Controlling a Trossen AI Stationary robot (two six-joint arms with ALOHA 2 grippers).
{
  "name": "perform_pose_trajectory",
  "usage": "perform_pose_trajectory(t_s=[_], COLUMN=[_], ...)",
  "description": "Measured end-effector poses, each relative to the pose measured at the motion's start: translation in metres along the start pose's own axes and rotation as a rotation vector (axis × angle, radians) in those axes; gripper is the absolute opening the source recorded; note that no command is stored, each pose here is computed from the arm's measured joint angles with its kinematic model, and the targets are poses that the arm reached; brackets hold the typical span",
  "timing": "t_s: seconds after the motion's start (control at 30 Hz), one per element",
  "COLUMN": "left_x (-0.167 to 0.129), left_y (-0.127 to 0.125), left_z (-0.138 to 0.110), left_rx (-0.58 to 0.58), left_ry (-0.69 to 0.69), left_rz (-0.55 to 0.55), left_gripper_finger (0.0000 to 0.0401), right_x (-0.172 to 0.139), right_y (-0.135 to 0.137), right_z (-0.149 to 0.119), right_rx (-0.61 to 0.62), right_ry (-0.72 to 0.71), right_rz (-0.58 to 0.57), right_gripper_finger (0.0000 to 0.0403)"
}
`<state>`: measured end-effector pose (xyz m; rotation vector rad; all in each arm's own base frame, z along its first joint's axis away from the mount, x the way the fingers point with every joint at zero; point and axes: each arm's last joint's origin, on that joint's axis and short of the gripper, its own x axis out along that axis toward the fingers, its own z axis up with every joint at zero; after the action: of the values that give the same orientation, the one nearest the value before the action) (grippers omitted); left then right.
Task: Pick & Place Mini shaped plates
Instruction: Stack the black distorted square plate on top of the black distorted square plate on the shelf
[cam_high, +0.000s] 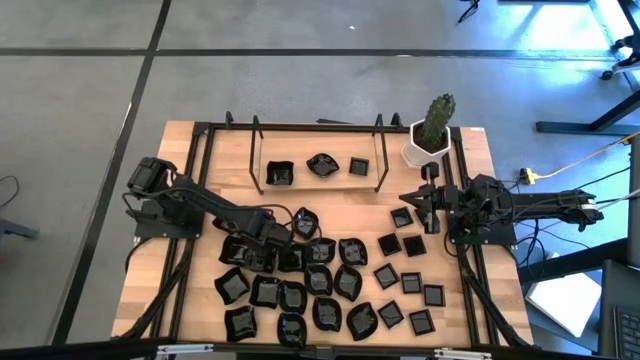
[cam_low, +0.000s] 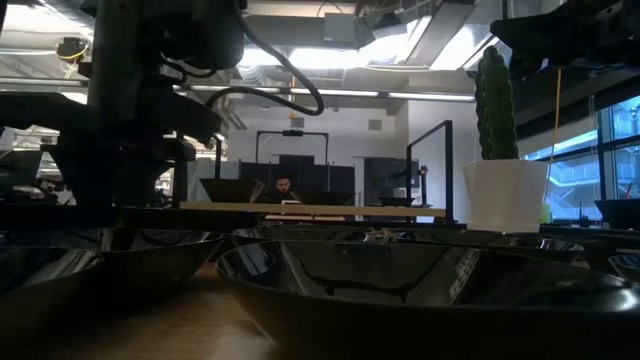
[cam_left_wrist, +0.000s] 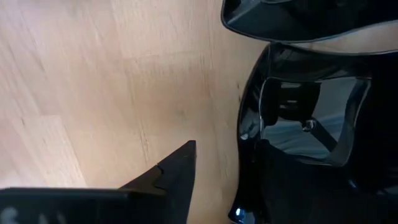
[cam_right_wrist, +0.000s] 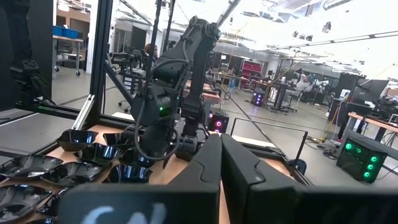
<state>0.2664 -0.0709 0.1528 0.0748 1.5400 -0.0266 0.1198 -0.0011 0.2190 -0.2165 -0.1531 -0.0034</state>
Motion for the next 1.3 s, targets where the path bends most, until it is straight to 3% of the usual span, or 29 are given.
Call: perform_pose_trajectory(t_s=[0.33,0.57,0.77,0.87,1.0,1.3], left_x=[-0.009,-0.047,-0.101,-0.13,-0.153,-0.148], left_y=[-0.001,-0.001,0.009,0.023,0.054,0.142], left_z=[0.004,0.01,0.008,0.007,0.003,-0.002], left_rx=[0.015,0.033,0.067,0.062,0.028,-0.04], left_ry=[0.007,0.022,-0.047,-0.136,-0.218,-0.191], left_rz=[-0.01,0.011,0.115,0.116,0.213,0.261], left_gripper_finger=[0.001,0.0002,0.0002,0.0003,0.0002,0.0003], right_x=[0.0,0.0,0.0,0.0,0.0,0.0], right_y=[0.0,0.0,0.0,0.0,0.0,0.001], right_z=[0.0,0.0,0.0,0.0,0.0,0.0], right_rx=[0.0,0.003,0.003,0.003,0.007,0.022], right_ry=[0.0,0.0,-0.001,-0.001,-0.001,-0.006], right_rz=[0.0,0.0,0.0,0.0,0.0,0.026], right_gripper_finger=[0.0004,0.0005,0.0009,0.0007,0.0006,0.0013])
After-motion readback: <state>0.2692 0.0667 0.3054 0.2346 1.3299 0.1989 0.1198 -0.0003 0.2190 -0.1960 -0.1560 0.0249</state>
